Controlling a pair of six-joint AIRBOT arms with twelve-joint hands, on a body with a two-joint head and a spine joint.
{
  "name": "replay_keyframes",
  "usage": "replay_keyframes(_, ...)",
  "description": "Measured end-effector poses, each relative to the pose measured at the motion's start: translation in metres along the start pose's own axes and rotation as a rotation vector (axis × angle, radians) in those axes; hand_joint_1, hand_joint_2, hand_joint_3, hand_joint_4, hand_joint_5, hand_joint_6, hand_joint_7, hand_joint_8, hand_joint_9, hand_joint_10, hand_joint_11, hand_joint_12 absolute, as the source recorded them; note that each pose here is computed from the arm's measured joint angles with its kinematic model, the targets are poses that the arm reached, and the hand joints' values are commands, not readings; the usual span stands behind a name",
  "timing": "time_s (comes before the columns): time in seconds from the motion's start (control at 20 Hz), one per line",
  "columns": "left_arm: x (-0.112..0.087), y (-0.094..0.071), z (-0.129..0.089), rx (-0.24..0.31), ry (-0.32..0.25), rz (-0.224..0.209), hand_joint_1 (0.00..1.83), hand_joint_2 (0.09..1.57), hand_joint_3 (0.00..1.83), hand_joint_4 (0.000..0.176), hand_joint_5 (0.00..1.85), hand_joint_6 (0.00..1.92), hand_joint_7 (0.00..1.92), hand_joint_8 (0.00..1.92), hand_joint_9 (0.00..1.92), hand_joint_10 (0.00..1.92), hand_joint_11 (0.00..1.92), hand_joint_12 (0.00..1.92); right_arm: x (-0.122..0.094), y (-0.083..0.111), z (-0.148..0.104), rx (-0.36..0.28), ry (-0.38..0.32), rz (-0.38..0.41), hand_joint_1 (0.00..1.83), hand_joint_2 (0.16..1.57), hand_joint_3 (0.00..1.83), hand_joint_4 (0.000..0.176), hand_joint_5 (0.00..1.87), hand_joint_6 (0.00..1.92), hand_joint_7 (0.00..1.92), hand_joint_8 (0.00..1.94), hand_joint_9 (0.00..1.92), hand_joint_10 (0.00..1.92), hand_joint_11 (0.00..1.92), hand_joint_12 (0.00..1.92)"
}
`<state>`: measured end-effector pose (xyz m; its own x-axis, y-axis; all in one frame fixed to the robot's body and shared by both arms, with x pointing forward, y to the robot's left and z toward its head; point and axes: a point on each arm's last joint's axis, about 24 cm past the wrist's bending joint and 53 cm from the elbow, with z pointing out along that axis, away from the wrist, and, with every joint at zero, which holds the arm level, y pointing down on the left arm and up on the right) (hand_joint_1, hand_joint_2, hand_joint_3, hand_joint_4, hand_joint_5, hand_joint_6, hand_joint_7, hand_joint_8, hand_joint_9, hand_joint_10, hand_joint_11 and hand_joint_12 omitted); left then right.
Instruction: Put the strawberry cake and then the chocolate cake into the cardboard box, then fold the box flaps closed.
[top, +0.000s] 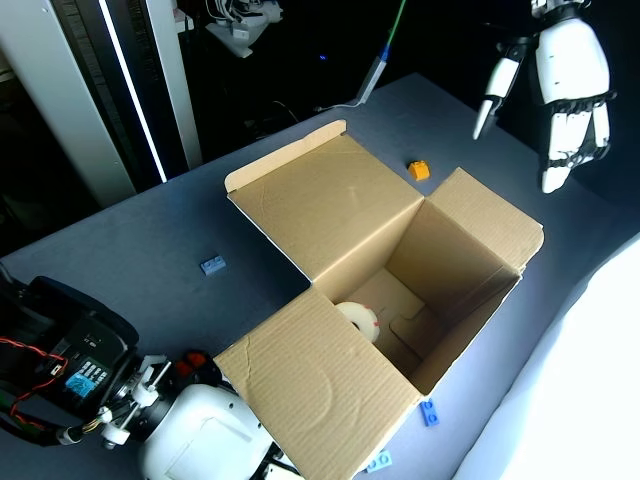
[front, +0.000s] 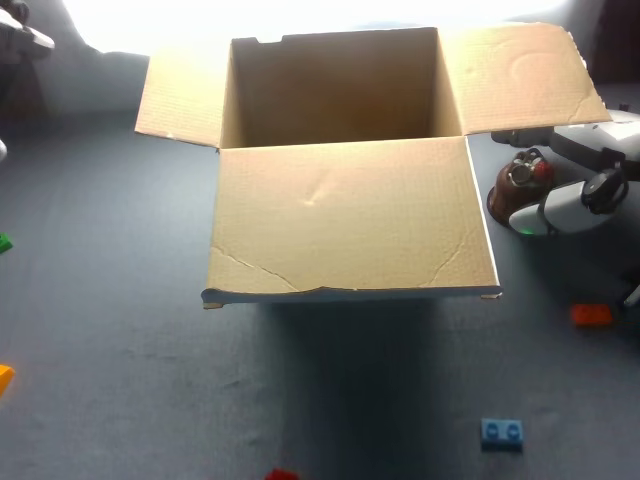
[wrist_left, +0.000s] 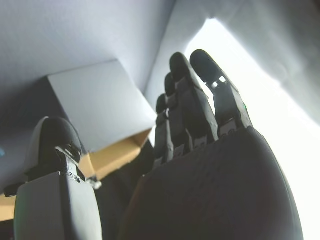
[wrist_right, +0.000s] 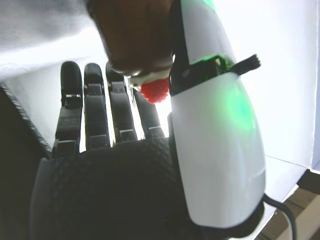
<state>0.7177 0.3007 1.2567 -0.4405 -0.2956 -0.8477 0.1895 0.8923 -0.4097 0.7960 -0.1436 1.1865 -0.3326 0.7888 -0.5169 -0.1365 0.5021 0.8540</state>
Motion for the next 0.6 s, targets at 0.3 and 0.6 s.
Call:
replay_keyframes(0.3, 0.015, 0.004, -0.001, -0.019, 0.068, -0.023, 0.60, 1.07, 0.00, 0.040, 0.20, 0.00, 0.37, 0.00, 0.50, 0.00, 0.05, 1.25, -0.003, 0.002, 0.000, -0.009, -0.011, -0.006, 1.17, 1.21, 0.00, 0.016, 0.82, 1.21, 0.77, 1.36, 0.49, 1.33, 0.13, 1.72)
replay_keyframes(0.6, 0.037, 0.006, -0.002, -0.033, 0.151, -0.133, 0.60, 1.08, 0.00, 0.037, 0.21, 0.00, 0.35, 0.00, 0.50, 0.00, 0.06, 1.23, -0.008, 0.002, -0.001, -0.014, -0.026, -0.010, 1.17, 1.21, 0.00, 0.011, 0.81, 1.21, 0.79, 1.35, 0.52, 1.35, 0.17, 1.73)
